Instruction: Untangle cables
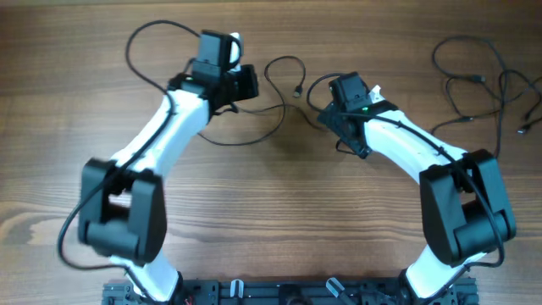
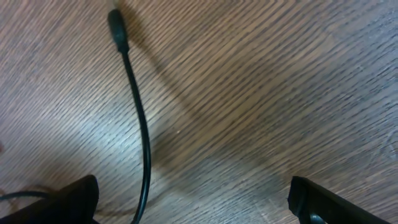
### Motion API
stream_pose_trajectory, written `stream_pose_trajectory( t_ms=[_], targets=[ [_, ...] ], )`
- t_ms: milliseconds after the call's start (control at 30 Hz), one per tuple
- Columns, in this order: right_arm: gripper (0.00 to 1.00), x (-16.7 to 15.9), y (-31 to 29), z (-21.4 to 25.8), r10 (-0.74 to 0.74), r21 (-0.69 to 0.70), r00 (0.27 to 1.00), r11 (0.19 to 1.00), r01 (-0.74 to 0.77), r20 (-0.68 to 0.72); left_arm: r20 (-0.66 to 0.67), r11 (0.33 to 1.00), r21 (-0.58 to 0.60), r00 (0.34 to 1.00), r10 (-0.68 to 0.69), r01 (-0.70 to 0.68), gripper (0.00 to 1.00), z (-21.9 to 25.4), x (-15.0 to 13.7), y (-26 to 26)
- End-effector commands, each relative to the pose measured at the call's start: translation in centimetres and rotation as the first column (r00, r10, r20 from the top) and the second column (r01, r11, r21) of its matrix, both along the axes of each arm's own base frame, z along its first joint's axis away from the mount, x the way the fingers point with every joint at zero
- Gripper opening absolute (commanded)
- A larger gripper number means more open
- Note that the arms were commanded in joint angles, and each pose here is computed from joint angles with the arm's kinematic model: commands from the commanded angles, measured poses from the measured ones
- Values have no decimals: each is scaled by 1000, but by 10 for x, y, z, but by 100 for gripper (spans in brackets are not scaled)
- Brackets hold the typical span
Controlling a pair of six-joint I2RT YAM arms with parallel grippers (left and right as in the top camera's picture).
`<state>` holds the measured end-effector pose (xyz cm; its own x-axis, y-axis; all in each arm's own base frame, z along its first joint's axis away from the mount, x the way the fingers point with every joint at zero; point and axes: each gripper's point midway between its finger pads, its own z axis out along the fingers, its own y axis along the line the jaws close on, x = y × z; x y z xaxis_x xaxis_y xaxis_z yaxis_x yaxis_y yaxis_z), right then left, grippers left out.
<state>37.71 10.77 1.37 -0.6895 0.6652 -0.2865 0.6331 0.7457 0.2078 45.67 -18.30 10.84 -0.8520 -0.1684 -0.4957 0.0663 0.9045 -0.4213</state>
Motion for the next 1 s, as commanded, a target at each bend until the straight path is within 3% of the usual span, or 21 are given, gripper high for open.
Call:
stream_pose_trajectory(
  t_ms=[0,400,500,567,667,967],
  targets=[
    [100,-1,3,-4,-10,28,1000,1000,10,-13,-12,999,31,1000,12,-11,19,-28,10,-4],
    [100,3,5,-2,-10,35,1000,999,10,7,-140,997,79,990,18,-7,28,-114,8,-1],
    [100,3,5,-3,-10,34,1000,999,10,6,-159,996,84,987,19,-6,28,-124,6,-1],
    [100,3,5,-3,-10,35,1000,999,10,5,-176,996,90,984,19,-3,20,-130,2,0],
    [100,3,5,-3,-10,34,1000,999,10,5,-233,994,109,972,20,6,4,-137,-11,2],
    [100,3,5,-3,-10,35,1000,999,10,5,-494,988,139,869,10,68,12,-154,-78,10]
  ],
)
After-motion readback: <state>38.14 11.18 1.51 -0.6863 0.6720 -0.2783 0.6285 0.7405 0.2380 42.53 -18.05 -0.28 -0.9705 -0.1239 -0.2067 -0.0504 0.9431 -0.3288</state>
